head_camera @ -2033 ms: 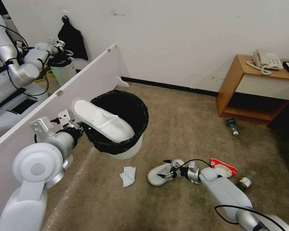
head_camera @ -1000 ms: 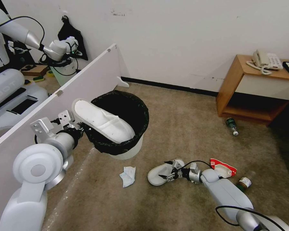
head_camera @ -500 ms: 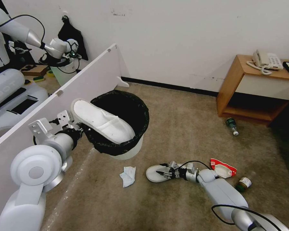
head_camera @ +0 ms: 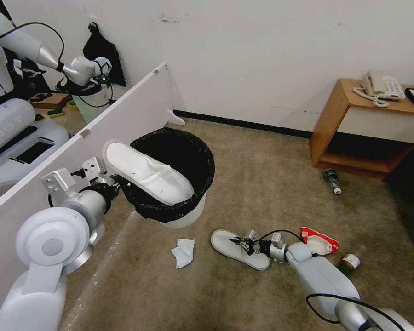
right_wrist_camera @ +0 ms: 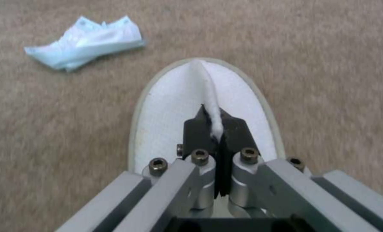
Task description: Pick up the trash bin, then pick up the garbage from the floor and place it into the trash bin.
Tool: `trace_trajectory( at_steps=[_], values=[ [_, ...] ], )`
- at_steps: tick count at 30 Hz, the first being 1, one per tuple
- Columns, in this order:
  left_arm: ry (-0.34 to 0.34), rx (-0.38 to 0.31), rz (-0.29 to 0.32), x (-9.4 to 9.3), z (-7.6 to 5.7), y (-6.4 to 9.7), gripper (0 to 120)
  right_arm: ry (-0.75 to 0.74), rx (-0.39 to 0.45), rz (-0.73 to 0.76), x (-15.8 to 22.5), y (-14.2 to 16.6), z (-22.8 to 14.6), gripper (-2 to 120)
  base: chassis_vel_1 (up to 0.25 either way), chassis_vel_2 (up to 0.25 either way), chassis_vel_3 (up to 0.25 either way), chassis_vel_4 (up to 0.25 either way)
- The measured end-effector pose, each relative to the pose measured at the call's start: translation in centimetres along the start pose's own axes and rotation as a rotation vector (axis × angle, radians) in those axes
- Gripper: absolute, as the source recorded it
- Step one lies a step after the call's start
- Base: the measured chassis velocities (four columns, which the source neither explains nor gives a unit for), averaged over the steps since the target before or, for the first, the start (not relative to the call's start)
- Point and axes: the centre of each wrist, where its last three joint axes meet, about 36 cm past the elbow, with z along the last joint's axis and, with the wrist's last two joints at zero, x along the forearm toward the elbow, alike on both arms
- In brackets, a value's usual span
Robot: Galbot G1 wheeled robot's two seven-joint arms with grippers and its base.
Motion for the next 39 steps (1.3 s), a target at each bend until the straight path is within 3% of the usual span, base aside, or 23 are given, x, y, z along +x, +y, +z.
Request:
trace_trajectory(
  at_steps=[6,13,20,22,34,39],
  values=[
    [0.000,-0.002,-0.003,0.1,0.0,0.1,5,-0.028,0.018,0.021,-0.2,-0.5,-1.1,0,0.000,0.000,0.000,0.000],
    [0.011,0.000,-0.002,0.0,0.2,0.0,5,-0.107,0.070,0.119,2.8,-2.7,-4.5,0,0.000,0.000,0.000,0.000],
    [0.035,0.007,0.001,-0.3,0.4,0.0,5,-0.237,0.127,0.209,7.1,-5.4,-10.5,0,0.000,0.000,0.000,0.000],
    [0.041,0.004,0.003,-0.4,0.4,0.0,5,-0.310,0.153,0.241,8.7,-6.0,-13.9,0,0.000,0.000,0.000,0.000],
    [0.065,0.003,0.009,-1.0,0.6,0.0,5,-0.553,0.258,0.261,13.1,-5.0,-24.9,0,0.000,0.000,0.000,0.000],
    [0.071,0.004,0.007,-1.4,0.7,0.1,5,-0.602,0.287,0.252,14.2,-4.4,-27.0,0,0.000,0.000,0.000,0.000]
  ],
)
